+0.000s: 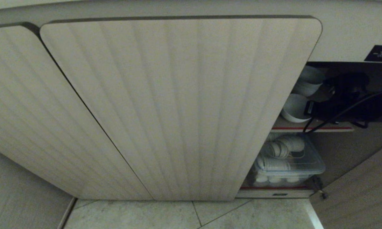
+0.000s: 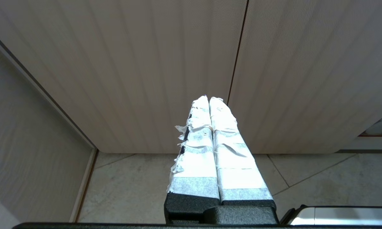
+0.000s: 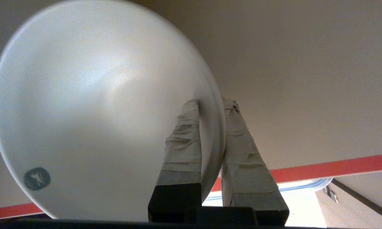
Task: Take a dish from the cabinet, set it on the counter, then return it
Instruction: Take the bowl from the cabinet
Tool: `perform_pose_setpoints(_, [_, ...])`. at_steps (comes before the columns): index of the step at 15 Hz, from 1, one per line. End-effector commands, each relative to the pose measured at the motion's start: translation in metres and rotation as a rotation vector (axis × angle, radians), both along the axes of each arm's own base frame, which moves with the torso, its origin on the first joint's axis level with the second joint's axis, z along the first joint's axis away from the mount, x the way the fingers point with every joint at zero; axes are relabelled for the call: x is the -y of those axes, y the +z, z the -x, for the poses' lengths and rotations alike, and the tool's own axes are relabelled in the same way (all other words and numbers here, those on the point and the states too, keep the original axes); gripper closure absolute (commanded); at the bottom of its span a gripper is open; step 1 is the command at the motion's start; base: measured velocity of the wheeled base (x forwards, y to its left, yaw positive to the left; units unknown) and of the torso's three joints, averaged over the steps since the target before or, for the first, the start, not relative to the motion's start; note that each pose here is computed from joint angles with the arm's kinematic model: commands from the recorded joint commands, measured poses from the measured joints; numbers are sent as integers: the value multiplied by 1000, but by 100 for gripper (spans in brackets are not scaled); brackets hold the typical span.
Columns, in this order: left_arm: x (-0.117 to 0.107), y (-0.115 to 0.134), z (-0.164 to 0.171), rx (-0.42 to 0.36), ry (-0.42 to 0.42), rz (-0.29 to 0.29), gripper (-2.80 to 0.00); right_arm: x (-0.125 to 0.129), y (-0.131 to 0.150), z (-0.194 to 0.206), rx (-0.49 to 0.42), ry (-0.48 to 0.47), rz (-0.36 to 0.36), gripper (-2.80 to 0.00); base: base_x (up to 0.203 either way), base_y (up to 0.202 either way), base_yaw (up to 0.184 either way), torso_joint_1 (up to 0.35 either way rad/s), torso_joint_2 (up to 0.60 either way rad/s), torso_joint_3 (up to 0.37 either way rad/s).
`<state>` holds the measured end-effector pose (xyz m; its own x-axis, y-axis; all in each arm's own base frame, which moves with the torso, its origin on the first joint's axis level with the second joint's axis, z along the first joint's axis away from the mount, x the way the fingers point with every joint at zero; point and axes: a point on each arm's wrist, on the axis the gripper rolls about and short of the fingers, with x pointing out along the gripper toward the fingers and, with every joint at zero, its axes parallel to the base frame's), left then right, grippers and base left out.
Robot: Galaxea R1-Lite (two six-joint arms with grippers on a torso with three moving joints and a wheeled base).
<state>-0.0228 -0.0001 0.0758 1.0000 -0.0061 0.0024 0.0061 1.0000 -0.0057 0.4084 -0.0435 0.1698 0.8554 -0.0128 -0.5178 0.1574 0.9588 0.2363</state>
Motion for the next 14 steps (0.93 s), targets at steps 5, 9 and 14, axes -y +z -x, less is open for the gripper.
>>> perform_pose_setpoints(5, [0,0,0,1,0,0,0,-1,-6,10,28,0,-3,0,0,0,0,0,0,0])
perform_pose_setpoints(9, [0,0,0,1,0,0,0,-2,-1,13,43,-15,-31,0,0,0,0,0,0,0])
perform_pose_setpoints(14, [0,0,0,1,0,0,0,-1,7,15,53,-38,-82,0,0,0,0,0,0,0])
